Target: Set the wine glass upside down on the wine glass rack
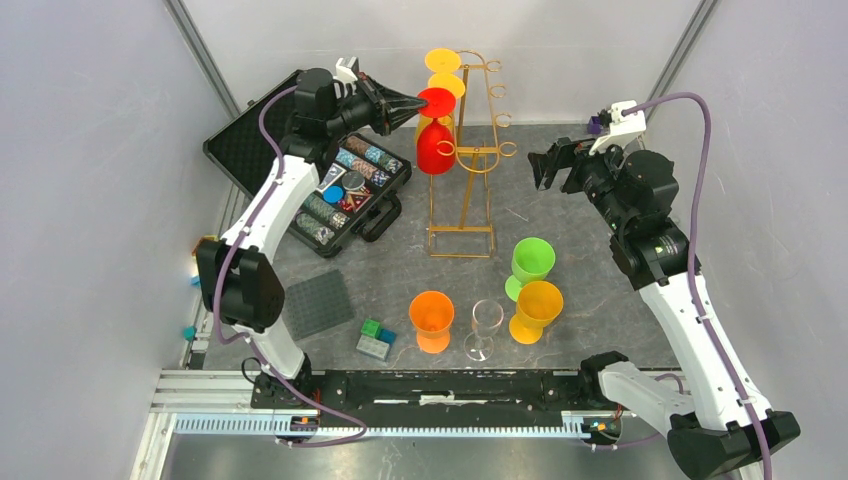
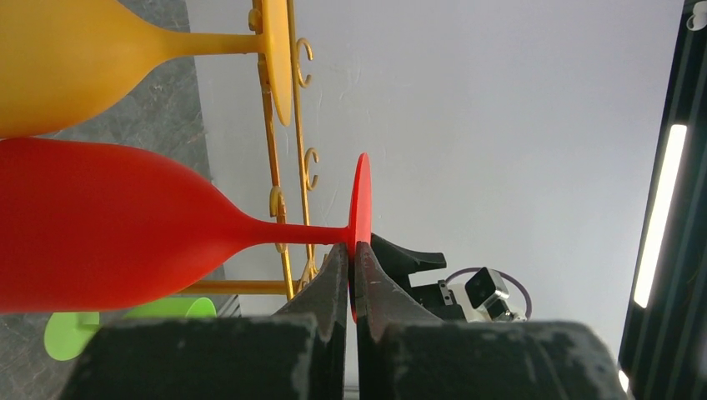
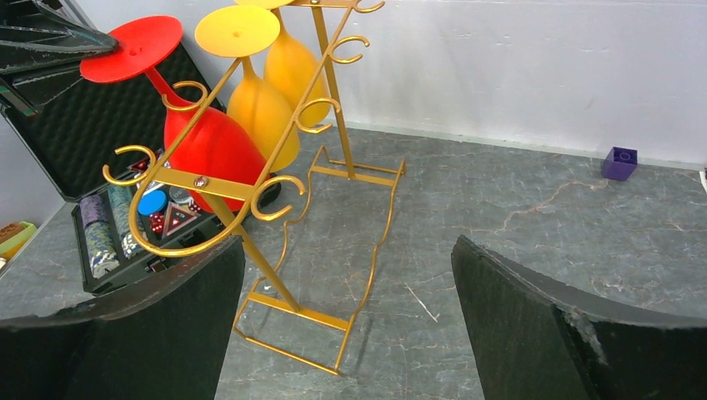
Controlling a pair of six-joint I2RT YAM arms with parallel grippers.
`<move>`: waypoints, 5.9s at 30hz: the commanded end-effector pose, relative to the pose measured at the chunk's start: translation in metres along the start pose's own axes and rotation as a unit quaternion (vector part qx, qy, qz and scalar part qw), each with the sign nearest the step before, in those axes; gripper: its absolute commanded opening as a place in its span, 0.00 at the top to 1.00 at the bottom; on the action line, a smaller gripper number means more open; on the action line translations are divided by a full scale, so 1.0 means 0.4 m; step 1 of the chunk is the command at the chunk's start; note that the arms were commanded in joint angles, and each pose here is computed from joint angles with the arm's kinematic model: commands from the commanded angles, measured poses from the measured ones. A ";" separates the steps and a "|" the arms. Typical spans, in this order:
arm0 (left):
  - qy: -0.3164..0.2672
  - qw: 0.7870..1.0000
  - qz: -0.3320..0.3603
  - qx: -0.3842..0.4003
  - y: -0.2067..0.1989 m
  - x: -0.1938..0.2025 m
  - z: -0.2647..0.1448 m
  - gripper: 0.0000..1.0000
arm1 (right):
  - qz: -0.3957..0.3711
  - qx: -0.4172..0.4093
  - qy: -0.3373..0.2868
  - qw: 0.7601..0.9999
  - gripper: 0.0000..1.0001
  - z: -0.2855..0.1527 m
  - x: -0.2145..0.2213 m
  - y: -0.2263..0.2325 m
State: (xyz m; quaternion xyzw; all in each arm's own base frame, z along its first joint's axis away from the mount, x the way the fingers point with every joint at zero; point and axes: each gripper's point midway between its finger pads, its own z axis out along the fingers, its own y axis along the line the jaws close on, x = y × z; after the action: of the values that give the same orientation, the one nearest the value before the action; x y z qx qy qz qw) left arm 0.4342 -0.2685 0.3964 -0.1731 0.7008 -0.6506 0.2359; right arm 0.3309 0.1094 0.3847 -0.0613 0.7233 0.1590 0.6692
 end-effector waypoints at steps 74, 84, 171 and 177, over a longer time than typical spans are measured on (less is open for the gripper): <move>0.034 0.973 0.123 -0.192 0.154 0.224 -0.262 0.37 | -0.009 -0.013 -0.017 1.000 0.02 -0.015 -0.025 0.011; 0.118 0.941 0.161 -0.272 0.260 0.425 -0.342 0.35 | -0.003 -0.020 -0.007 1.000 0.02 -0.006 -0.006 0.015; 0.129 0.950 0.145 -0.243 0.197 0.415 -0.330 0.98 | -0.003 -0.049 -0.006 0.999 0.02 -0.016 -0.013 0.042; 0.149 0.976 0.104 -0.122 0.083 0.414 -0.297 0.98 | -0.005 -0.071 -0.016 0.997 0.02 -0.019 -0.033 0.063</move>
State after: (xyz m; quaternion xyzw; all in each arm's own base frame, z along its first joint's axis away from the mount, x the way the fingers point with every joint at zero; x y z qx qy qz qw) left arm 0.2393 -0.2364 0.2998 -0.0606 0.8803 -0.4323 0.1861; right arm 0.3217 0.1255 0.3686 -0.0999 0.7317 0.1912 0.6466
